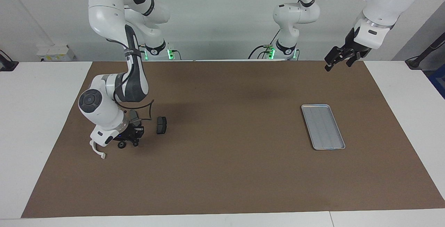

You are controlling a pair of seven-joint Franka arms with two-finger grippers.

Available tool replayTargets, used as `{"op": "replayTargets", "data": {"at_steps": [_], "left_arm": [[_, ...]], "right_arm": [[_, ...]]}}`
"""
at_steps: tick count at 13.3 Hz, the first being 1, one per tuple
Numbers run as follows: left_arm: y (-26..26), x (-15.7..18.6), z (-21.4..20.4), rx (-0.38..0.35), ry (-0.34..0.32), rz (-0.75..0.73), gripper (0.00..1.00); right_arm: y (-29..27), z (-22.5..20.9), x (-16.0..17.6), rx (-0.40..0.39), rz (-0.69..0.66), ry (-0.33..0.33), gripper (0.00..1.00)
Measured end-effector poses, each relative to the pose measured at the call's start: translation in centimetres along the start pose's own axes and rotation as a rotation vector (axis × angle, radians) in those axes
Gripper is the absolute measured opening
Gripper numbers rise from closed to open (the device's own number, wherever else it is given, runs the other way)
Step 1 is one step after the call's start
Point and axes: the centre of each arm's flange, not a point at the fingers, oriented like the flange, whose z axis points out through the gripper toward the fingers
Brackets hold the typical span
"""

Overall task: Place bearing gear from tray to pile
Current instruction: 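Carry the gear beside the other gear near the bracket and release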

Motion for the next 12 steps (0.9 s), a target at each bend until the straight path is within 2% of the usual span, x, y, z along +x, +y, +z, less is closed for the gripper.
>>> {"op": "replayTargets", "data": {"at_steps": [2,6,10,12], "left_arm": [[0.0,0.0,0.0,0.000,0.000,0.000,1.00],[0.0,0.0,0.0,0.000,0.000,0.000,1.00],[0.0,0.0,0.0,0.000,0.000,0.000,1.00],[0.0,0.0,0.0,0.000,0.000,0.000,1.00]], "right_arm": [[-0.8,0.8,-0.5,0.002,-0.007,-0.007,0.16],[-1.2,1.9,-0.9,-0.006,-0.004,0.029,0.16],[-1.3,1.9,-1.0,-0.007,0.000,0.036,0.16],[-1.6,2.0,-1.0,-0.005,0.024,0.034,0.33]]}}
